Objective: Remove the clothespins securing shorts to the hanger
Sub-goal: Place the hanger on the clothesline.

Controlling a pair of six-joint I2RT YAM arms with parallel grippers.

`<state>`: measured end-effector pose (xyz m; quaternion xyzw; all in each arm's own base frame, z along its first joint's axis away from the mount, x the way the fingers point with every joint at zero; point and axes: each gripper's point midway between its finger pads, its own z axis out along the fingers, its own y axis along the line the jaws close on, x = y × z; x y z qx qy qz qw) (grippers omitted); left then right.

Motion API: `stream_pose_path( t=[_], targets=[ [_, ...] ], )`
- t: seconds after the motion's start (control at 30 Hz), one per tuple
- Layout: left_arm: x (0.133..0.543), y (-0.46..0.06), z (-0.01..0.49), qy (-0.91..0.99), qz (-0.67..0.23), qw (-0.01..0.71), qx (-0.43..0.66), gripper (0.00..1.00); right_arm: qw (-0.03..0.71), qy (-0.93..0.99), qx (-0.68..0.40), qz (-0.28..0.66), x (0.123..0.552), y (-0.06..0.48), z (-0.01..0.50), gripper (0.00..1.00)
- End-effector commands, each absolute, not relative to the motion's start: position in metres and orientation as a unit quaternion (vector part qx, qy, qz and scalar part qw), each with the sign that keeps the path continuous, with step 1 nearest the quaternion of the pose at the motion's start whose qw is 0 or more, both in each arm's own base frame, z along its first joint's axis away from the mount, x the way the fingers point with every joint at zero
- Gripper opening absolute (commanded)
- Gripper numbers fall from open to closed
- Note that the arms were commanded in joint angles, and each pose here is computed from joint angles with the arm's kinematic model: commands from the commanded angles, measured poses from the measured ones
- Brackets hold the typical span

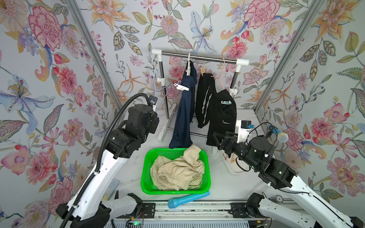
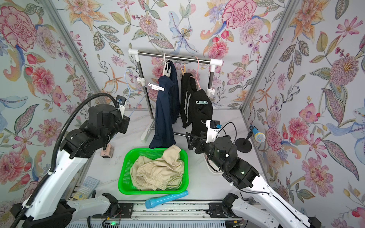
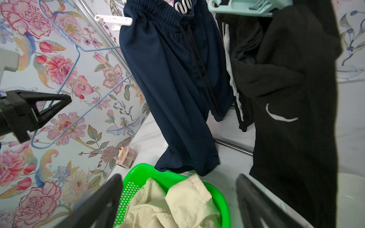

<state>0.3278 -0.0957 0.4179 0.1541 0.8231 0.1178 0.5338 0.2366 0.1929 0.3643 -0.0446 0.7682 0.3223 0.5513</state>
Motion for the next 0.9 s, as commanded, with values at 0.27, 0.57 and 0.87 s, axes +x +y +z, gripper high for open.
stream_pose_path(
  t=[0.27, 0.57, 0.87],
  targets=[
    [0.381, -0.120, 0.468, 0.781, 0.082, 0.597, 0.166, 0.00, 0.563, 0.774, -0.056, 0.285, 0.231, 0.175, 0.364, 0.99],
    [0.433, -0.133, 0.476, 0.774, 0.070, 0.605, 0.175, 0.00, 0.553, 0.781, -0.061, 0.283, 0.234, 0.181, 0.355, 0.99],
    [0.488, -0.150, 0.476, 0.773, 0.046, 0.607, 0.179, 0.00, 0.550, 0.781, -0.046, 0.291, 0.233, 0.178, 0.354, 0.99]
  ],
)
